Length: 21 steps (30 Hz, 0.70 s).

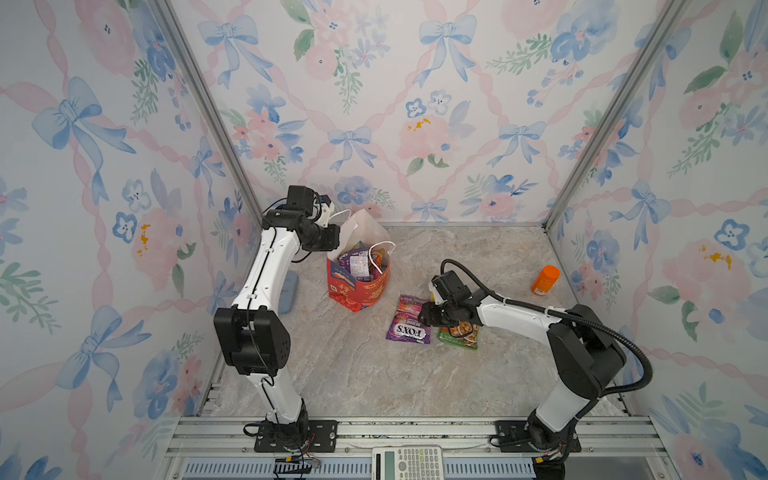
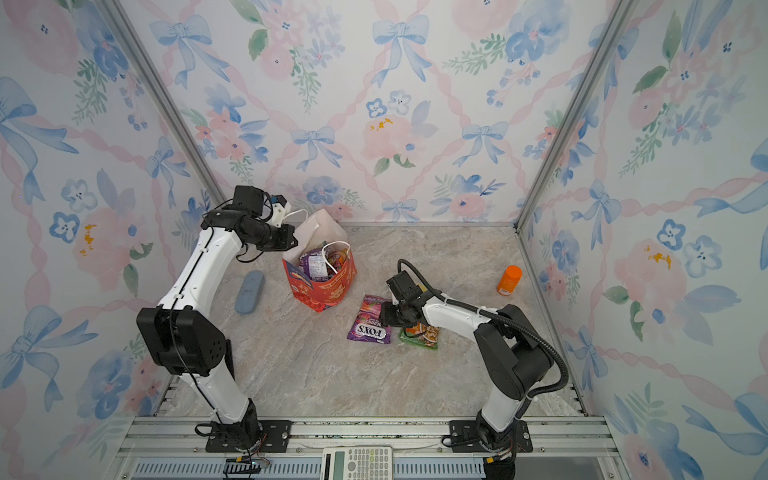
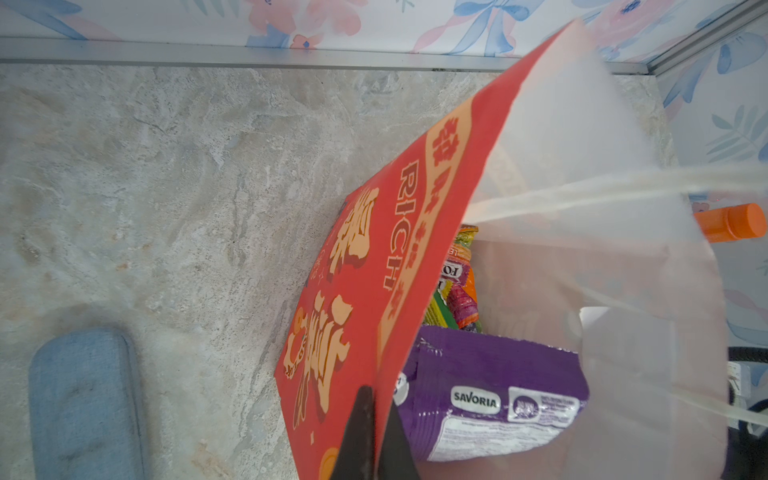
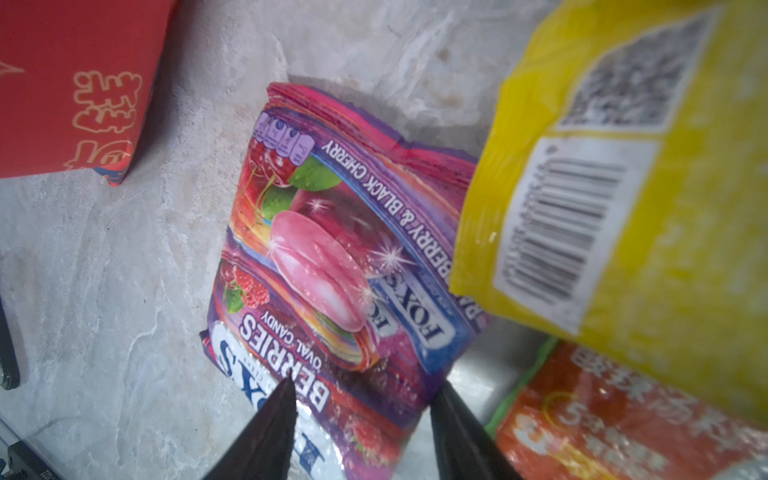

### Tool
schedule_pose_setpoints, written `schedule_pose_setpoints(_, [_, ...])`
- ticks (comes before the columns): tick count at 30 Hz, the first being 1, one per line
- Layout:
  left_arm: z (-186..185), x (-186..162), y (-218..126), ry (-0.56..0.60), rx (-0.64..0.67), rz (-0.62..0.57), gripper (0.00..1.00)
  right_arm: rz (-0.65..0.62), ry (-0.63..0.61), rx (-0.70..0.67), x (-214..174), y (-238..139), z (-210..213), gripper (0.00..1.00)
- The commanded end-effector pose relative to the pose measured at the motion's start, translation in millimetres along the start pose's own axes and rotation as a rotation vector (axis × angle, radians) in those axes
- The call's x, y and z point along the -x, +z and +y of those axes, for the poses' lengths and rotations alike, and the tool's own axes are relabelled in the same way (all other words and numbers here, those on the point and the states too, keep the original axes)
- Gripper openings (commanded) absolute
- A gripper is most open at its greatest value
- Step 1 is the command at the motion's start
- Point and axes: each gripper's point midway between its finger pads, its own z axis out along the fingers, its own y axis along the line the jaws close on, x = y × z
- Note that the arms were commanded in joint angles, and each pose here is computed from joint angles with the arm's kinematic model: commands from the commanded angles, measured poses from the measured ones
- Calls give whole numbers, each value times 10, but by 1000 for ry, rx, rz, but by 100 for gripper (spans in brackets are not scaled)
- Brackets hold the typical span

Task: Place the snacks into the paper bag
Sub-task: 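Lower the right gripper onto the pink Fox's Berries packet, then grasp the pink Fox's Berries packet with the right gripper and lift it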

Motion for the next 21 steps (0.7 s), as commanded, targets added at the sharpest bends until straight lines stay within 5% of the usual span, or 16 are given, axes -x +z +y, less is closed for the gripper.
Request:
schedule_pose_setpoints(1, [12, -105, -23, -23, 5, 33, 0, 40, -18, -31, -73, 107, -33, 55])
schedule_pose_setpoints(11, [13, -104, -19, -22, 6, 33, 0, 48, 124, 56, -93, 367, -29, 54])
schedule_pose_setpoints(19, [10, -101, -25, -20, 7, 32, 0, -5, 156, 119, 49, 254, 90, 4])
schedule_pose_setpoints(21, [8, -100, -23, -19, 8, 32, 0, -24, 141, 123, 107, 137, 144, 0])
